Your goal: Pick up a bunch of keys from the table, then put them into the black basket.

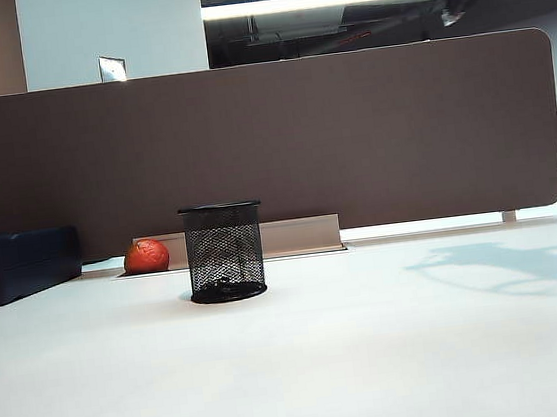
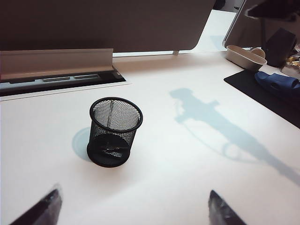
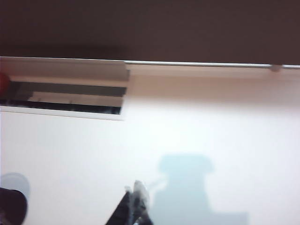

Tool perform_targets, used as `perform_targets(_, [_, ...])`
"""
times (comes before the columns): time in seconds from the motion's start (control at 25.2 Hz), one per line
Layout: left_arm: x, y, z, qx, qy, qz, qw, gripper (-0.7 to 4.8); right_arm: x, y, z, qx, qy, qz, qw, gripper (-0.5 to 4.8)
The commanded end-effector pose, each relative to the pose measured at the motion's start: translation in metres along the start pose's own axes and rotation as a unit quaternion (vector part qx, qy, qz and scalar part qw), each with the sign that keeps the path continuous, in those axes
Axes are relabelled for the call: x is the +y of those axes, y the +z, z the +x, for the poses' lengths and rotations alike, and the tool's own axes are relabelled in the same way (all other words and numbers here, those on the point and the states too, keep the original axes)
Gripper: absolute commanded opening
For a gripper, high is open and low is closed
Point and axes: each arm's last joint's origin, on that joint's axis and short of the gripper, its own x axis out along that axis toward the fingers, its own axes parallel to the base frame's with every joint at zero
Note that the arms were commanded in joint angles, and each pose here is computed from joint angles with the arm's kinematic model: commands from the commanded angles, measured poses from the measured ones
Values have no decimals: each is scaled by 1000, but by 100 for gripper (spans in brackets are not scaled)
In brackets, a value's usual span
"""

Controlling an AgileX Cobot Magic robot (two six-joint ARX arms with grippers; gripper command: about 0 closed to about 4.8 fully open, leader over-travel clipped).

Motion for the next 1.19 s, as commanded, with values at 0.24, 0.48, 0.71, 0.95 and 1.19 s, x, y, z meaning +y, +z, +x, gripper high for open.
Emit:
perform_targets(0.24, [5, 3, -1, -13, 103, 6, 995, 403, -27, -40, -42, -48, -31, 22, 998, -9])
perform_targets(0.48, [9, 4, -3, -18, 169, 6, 985, 37, -40, -99, -74, -81, -50, 31, 995, -9])
perform_targets(0.71, [10, 5, -3, -21, 198, 42, 979, -6, -40, -141, -91, -121, -46, 28, 991, -9])
perform_targets(0.95, [11, -2, -2, -29, 198, 73, 977, -6, -40, -186, -113, -167, -41, 23, 985, -9])
perform_targets(1.19, [5, -34, -13, -79, 203, 91, 972, -6, -39, -219, -127, -204, -37, 20, 978, -9])
